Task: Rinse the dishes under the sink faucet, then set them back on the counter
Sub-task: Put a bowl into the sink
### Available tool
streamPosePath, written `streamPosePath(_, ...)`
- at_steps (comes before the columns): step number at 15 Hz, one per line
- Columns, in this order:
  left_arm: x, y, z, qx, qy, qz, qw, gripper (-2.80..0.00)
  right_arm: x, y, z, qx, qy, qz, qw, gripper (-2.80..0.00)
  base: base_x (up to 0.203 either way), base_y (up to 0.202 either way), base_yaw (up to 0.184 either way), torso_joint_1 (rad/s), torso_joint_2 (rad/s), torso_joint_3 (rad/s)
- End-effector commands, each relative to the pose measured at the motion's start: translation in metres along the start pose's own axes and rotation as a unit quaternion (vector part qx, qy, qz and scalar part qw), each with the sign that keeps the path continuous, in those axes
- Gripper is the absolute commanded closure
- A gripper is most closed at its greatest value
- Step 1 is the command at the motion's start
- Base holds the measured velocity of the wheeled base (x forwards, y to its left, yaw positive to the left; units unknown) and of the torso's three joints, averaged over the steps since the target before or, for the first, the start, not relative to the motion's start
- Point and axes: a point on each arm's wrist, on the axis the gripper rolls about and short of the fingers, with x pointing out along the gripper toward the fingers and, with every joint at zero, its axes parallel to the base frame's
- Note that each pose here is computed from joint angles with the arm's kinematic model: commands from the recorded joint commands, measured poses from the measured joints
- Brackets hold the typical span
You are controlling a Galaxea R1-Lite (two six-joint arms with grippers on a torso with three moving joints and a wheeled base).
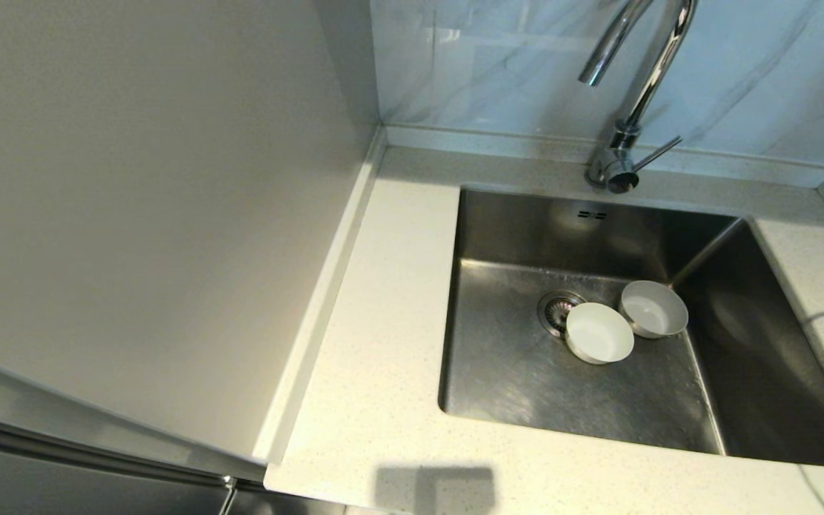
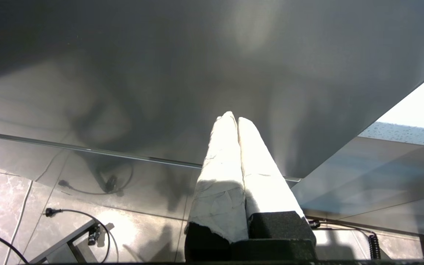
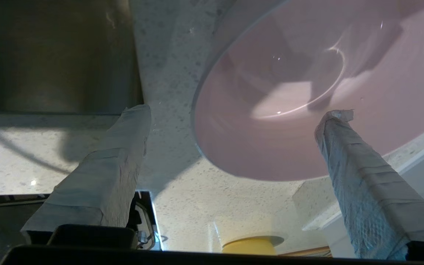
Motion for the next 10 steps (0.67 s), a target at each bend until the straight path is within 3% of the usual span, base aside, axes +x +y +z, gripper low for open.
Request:
streamPosePath(1, -0.0002, 0.0, 0.0, 0.0, -0.002, 0.0, 1.0, 0.0, 0.0084, -0.0019, 0.0024, -0.002, 0.009, 0.005, 1.0, 0.0, 0.0, 0.0, 0.0, 0.0, 0.0, 0.0)
streamPosePath(10, -0.0002, 0.0, 0.0, 0.0, -0.002, 0.0, 1.0, 0.0, 0.0116, -0.003, 0.0031, -0.005, 0.012, 0.006, 1.0, 0.0, 0.0, 0.0, 0.0, 0.0, 0.0, 0.0)
